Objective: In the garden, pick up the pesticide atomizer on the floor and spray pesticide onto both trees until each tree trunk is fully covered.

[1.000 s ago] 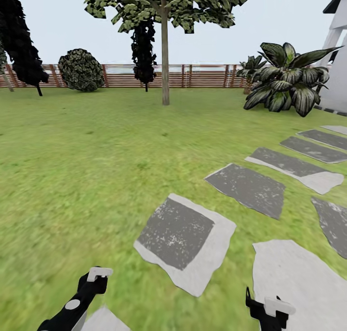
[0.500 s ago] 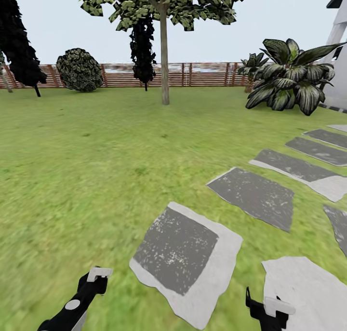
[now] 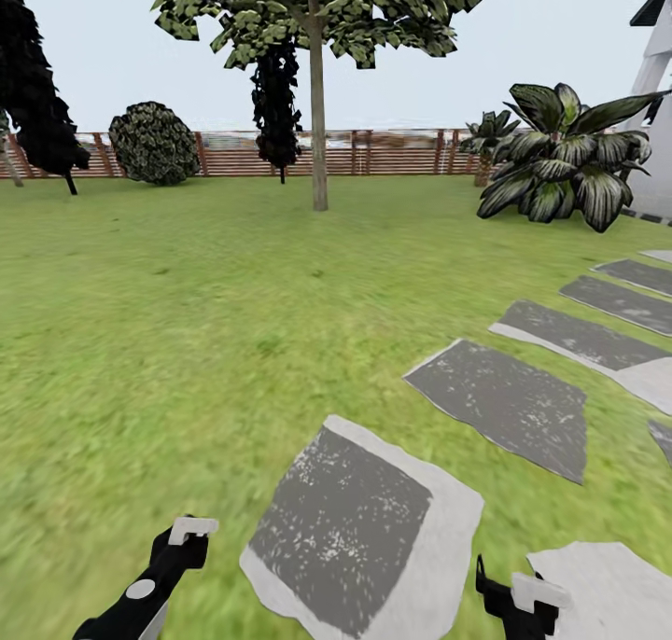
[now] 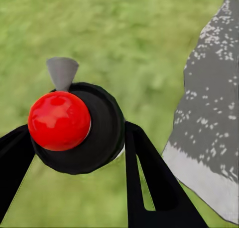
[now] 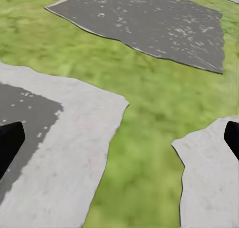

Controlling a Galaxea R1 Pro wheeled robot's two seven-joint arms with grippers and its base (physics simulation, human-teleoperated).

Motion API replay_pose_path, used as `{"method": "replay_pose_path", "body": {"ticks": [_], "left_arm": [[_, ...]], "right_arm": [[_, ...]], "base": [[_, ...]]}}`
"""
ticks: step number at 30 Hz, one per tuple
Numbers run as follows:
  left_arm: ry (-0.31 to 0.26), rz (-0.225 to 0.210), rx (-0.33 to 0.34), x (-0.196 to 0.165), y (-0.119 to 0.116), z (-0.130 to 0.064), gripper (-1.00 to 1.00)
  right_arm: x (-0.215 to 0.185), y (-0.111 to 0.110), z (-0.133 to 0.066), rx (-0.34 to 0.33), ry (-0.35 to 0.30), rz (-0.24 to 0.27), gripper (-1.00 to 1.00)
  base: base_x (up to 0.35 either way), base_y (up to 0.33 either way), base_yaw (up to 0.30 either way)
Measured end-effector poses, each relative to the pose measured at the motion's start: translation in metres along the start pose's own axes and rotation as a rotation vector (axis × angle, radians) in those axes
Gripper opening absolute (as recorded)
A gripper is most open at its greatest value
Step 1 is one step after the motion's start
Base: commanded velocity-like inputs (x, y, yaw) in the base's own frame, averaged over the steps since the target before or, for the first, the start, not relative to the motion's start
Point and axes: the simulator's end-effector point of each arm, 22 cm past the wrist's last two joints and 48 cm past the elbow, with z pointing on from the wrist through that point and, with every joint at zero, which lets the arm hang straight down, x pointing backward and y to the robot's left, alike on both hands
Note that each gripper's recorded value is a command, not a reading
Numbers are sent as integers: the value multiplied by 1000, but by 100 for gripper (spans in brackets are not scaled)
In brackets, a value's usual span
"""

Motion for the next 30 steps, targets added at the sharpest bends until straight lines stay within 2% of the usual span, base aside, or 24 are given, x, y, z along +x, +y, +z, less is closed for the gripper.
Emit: {"method": "replay_pose_path", "body": {"ticks": [30], "left_arm": [[-12, -1, -1, -7, 1, -2, -100]], "right_arm": [[-6, 0, 0, 0, -11, 4, 100]], "base": [[340, 0, 0]]}}
